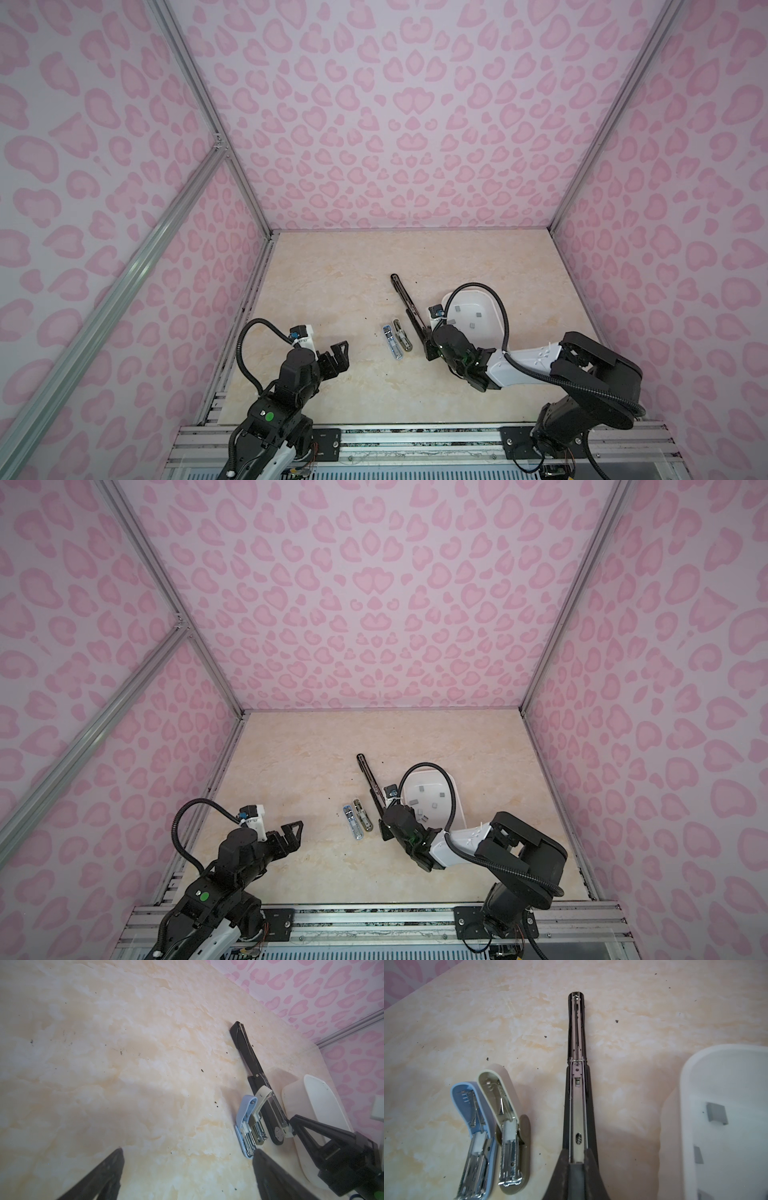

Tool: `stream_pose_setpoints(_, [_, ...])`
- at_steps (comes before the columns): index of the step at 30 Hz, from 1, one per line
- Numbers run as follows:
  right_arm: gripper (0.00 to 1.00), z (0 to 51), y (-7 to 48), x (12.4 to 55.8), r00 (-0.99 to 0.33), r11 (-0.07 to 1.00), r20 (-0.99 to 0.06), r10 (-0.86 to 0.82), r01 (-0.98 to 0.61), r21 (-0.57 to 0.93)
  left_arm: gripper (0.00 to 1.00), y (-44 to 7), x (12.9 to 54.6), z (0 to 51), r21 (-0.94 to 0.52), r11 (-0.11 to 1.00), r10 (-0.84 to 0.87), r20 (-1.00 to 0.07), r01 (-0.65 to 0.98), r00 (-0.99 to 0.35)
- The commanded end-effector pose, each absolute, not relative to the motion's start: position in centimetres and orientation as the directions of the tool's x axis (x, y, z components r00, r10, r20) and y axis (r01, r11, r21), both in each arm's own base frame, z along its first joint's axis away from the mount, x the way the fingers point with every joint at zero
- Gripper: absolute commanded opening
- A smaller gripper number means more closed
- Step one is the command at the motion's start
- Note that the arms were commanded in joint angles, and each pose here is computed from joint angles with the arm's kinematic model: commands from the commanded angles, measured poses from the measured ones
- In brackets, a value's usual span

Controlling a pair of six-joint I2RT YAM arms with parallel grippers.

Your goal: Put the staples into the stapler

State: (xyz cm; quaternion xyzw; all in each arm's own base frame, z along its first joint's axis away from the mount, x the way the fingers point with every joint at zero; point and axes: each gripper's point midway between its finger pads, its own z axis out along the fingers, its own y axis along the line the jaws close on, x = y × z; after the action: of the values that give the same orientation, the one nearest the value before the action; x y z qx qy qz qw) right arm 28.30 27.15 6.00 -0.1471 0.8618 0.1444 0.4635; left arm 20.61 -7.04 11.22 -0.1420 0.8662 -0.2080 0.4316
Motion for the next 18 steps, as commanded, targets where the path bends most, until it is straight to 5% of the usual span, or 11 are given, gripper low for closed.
stream_pose_setpoints(1, [0.12, 6.28, 26.84, 28.42, -0.513, 0.919, -0.852, -0.101, -0.376, 0.117, 0.97, -6.89, 20.73, 11.26, -0.479, 0.875, -0.426, -0.696, -0.069, -0.578])
stream_pose_setpoints(18, [0.12, 7.13, 27.74, 29.02, -0.492, 0.906, -0.864, -0.111, -0.408, 0.116, 0.97, -6.91, 20.71, 11.25, -0.48, 0.875, -0.427, -0.695, -0.068, -0.579])
